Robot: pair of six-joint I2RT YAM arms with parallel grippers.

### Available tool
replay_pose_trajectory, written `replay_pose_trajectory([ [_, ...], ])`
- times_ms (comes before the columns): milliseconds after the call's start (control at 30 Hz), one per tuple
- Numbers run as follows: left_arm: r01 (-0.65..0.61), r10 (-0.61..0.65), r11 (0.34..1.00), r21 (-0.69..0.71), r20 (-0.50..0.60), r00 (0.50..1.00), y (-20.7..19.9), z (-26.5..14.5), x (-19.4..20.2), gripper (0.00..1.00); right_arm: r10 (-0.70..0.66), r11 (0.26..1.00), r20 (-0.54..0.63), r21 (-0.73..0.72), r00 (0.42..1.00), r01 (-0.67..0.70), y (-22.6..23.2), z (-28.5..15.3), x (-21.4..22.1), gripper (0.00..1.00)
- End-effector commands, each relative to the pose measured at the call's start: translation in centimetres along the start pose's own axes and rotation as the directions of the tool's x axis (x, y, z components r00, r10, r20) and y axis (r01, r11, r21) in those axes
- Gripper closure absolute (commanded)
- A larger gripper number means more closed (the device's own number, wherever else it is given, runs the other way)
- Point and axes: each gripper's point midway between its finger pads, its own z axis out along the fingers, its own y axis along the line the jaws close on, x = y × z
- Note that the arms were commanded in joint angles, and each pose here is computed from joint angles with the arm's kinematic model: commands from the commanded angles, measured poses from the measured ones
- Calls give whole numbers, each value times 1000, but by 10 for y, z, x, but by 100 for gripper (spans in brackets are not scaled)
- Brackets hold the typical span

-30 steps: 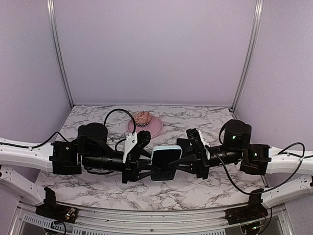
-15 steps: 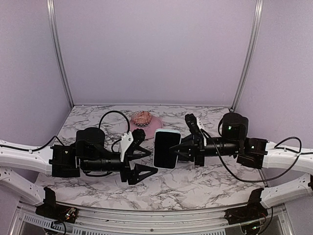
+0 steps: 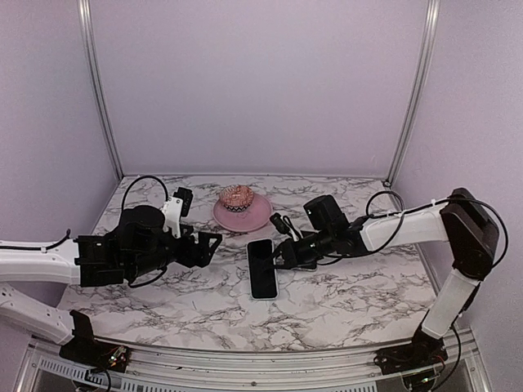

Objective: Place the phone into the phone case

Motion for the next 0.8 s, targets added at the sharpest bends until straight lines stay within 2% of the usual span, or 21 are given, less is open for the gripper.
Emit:
replay_pose_trajectory([
  [0,10,-16,996,-94,-64,998,17,5,12,11,54,989,17,-141,998,-51,21,5,-30,100],
  [100,12,-20,996,-90,-83,996,15,10,17,11,129,979,16,-161,991,-125,-1,7,-40,100],
  [300,8,-17,996,-91,-100,995,15,14,21,11,183,981,-58,-57,981,-186,-49,30,-24,100],
  [400,4,-14,995,-96,-104,995,16,15,22,11,178,984,-68,-4,982,-178,-61,33,-21,88],
  [533,6,-16,995,-98,-105,994,17,15,22,11,178,974,-76,153,981,-165,-87,28,-15,69],
  [767,7,-18,995,-99,-112,993,18,15,25,11,145,938,-97,330,985,-106,-105,14,-3,61],
])
